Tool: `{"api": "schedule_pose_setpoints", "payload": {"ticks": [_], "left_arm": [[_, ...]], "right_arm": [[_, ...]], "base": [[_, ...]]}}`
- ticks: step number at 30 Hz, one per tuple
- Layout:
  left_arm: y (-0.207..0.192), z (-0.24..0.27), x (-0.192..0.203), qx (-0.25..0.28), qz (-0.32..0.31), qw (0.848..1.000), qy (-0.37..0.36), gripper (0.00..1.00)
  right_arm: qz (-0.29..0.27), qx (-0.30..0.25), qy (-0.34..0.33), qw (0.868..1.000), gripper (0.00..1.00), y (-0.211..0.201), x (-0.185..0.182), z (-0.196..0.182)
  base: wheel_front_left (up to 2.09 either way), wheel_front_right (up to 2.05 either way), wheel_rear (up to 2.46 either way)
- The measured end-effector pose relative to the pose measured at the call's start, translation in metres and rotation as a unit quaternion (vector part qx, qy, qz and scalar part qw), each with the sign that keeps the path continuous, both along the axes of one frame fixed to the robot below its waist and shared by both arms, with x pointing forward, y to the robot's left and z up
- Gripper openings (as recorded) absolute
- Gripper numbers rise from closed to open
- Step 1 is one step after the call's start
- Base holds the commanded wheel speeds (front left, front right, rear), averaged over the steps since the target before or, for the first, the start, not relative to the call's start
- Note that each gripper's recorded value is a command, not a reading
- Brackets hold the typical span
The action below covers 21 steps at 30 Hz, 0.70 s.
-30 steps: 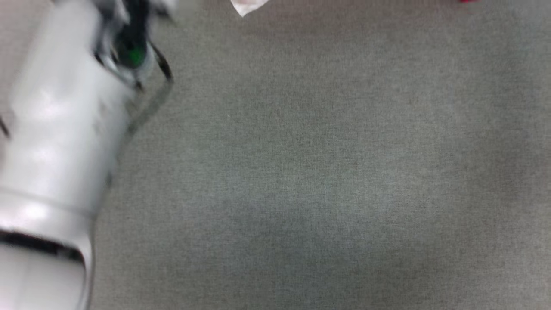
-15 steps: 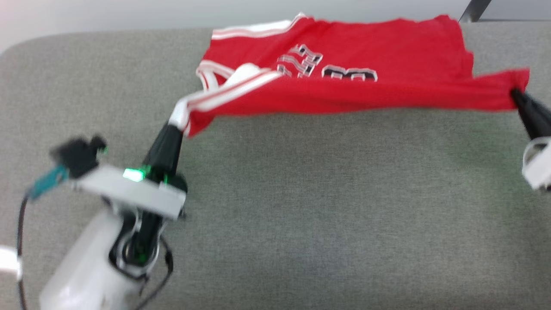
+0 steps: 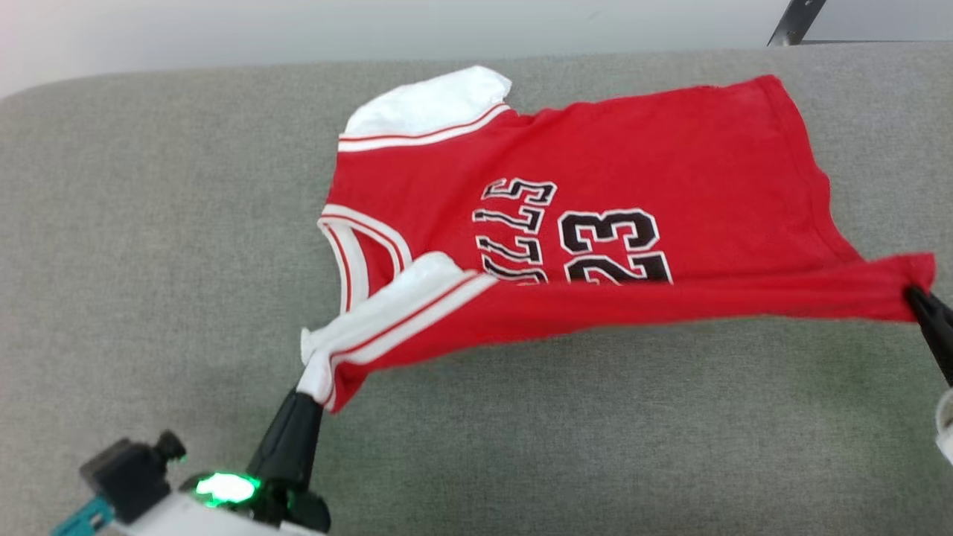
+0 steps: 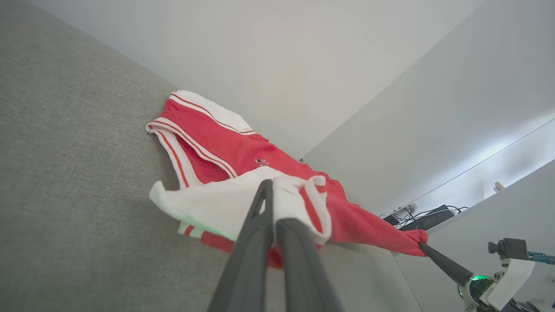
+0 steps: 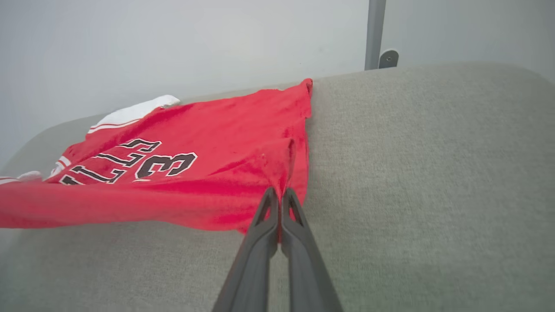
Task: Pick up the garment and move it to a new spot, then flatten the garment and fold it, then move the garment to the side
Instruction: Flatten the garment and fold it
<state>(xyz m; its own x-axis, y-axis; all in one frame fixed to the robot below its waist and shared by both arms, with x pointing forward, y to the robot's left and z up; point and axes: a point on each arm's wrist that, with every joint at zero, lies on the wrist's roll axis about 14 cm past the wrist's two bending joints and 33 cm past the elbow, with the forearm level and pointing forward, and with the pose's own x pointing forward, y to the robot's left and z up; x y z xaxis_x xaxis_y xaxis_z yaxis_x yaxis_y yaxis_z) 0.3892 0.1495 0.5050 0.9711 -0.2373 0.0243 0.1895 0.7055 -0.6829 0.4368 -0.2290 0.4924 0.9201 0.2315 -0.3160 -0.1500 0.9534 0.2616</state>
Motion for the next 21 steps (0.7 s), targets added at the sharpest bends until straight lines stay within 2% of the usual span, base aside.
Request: {"api": "schedule_pose_setpoints", "payload": {"ticks": [4, 9, 15, 21], "left_arm": [[0.001, 0.001, -0.01, 0.001, 0.005, 1.0, 0.006, 0.0], [0.006, 0.002, -0.001, 0.013, 0.012, 1.0, 0.001, 0.0], [0.004, -0.005, 0.034, 0.095, -0.011, 0.995, -0.022, 0.0], [-0.001, -0.028, 0.064, 0.158, -0.015, 0.987, -0.013, 0.0]], "right_arm": [[-0.009, 0.009, 0.011, 1.0, 0.0, 0.001, -0.012, 0.001], [-0.003, 0.008, 0.015, 1.0, 0.0, 0.01, -0.008, 0.004], [-0.009, -0.011, 0.015, 1.0, 0.0, 0.01, 0.023, 0.004], [-0.009, -0.034, 0.038, 0.999, 0.0, 0.012, 0.048, -0.016]], "base": [[0.0, 0.0, 0.0], [0.0, 0.0, 0.0], [0.0, 0.0, 0.0], [0.0, 0.0, 0.0]]}}
